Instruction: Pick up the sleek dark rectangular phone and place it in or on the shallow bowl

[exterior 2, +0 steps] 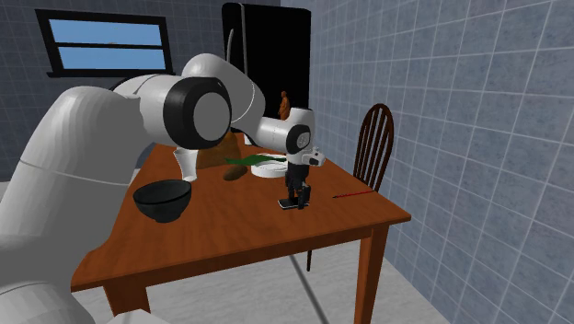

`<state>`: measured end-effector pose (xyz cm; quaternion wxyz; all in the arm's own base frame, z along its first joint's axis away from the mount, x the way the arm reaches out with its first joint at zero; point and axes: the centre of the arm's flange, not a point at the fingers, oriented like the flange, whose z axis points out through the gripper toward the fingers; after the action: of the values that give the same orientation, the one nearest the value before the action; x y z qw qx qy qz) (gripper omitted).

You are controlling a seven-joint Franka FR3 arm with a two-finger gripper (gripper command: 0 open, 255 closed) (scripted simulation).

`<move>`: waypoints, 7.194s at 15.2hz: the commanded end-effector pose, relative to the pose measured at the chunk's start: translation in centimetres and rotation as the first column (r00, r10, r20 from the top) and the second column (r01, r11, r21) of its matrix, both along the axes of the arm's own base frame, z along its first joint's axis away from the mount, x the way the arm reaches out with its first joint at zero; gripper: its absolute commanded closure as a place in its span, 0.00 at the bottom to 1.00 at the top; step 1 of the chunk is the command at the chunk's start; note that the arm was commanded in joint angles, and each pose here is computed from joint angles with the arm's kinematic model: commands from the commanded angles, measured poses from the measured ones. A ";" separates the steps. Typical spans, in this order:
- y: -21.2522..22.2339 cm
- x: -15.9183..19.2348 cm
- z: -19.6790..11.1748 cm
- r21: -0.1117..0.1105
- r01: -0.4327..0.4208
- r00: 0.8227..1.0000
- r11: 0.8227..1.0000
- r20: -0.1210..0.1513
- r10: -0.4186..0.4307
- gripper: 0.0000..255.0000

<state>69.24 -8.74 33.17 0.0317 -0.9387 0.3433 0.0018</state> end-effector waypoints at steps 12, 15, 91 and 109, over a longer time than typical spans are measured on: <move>0.0 0.0 2.5 0.001 -0.001 1.000 1.000 -0.002 0.001 1.00; 0.0 0.0 4.1 0.001 -0.001 1.000 1.000 -0.002 0.001 1.00; 36.0 -24.1 10.2 0.001 -0.001 1.000 1.000 -0.002 0.001 1.00; 35.7 -24.2 15.2 0.001 -0.001 1.000 1.000 -0.002 0.001 0.00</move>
<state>45.09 26.97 48.29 0.0319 -0.9388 0.3431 0.0026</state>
